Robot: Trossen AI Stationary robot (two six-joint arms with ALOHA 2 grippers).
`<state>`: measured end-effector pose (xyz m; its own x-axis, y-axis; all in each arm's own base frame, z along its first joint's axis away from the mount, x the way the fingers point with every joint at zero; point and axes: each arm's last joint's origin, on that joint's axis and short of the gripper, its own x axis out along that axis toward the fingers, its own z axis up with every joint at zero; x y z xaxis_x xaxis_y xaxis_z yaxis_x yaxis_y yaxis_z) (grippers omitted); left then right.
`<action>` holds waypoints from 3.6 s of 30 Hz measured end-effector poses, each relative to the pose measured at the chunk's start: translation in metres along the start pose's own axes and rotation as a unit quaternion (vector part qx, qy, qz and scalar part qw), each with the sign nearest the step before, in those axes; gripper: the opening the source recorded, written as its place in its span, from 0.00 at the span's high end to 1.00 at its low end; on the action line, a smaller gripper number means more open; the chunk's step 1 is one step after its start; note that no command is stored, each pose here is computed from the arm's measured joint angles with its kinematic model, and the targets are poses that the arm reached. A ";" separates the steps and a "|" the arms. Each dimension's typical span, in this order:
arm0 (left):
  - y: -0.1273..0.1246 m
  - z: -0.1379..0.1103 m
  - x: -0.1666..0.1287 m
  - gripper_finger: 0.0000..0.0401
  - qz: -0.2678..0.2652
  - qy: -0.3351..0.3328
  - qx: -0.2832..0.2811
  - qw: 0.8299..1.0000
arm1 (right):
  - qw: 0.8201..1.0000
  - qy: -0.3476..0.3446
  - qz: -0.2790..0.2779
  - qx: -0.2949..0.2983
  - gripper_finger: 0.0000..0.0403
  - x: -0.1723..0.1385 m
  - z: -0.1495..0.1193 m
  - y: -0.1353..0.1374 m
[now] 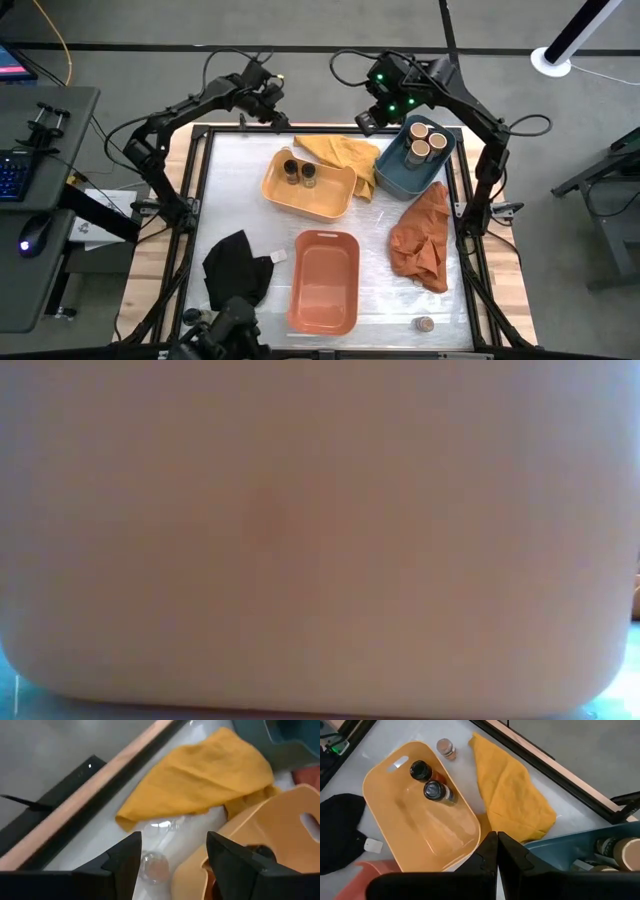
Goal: Sort spices by type
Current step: Adjust the yellow bin
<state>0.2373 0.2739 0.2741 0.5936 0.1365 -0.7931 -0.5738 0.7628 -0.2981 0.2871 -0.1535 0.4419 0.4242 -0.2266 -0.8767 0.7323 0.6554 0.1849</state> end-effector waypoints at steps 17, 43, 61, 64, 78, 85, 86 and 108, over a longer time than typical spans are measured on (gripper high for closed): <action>-0.013 -0.006 0.004 0.47 -0.011 0.037 0.020 0.999 | 0.984 0.067 0.095 -0.136 1.00 0.134 0.060 -0.046; -0.067 -0.056 0.008 0.48 0.028 0.151 0.119 0.981 | 0.934 0.079 0.328 -0.115 1.00 0.180 0.068 -0.032; -0.109 -0.135 -0.039 0.97 0.024 -0.082 0.394 0.915 | 0.961 0.121 0.214 -0.128 1.00 0.125 0.018 0.061; -0.117 -0.126 -0.026 0.98 0.019 -0.071 0.409 0.909 | 0.969 0.085 0.198 -0.119 1.00 0.094 0.017 0.057; -0.129 -0.093 0.004 1.00 0.034 0.149 0.461 0.874 | 0.987 -0.008 0.115 -0.114 1.00 0.008 -0.004 0.042; -0.124 -0.096 0.013 1.00 0.030 0.183 0.458 0.869 | 0.985 -0.014 0.108 -0.131 1.00 0.005 -0.005 0.041; -0.124 -0.095 0.014 1.00 0.031 0.179 0.458 0.870 | 0.985 -0.014 0.108 -0.134 1.00 0.005 -0.005 0.041; -0.085 -0.098 0.002 1.00 0.098 0.271 0.415 0.863 | 0.980 -0.014 0.096 -0.171 1.00 0.005 -0.006 0.040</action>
<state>0.2320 0.1473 0.2456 0.0511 0.1706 -0.9840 0.1009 0.9794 0.1750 0.3157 -0.1241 0.4422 0.5555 -0.0923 -0.8264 0.4180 0.8901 0.1815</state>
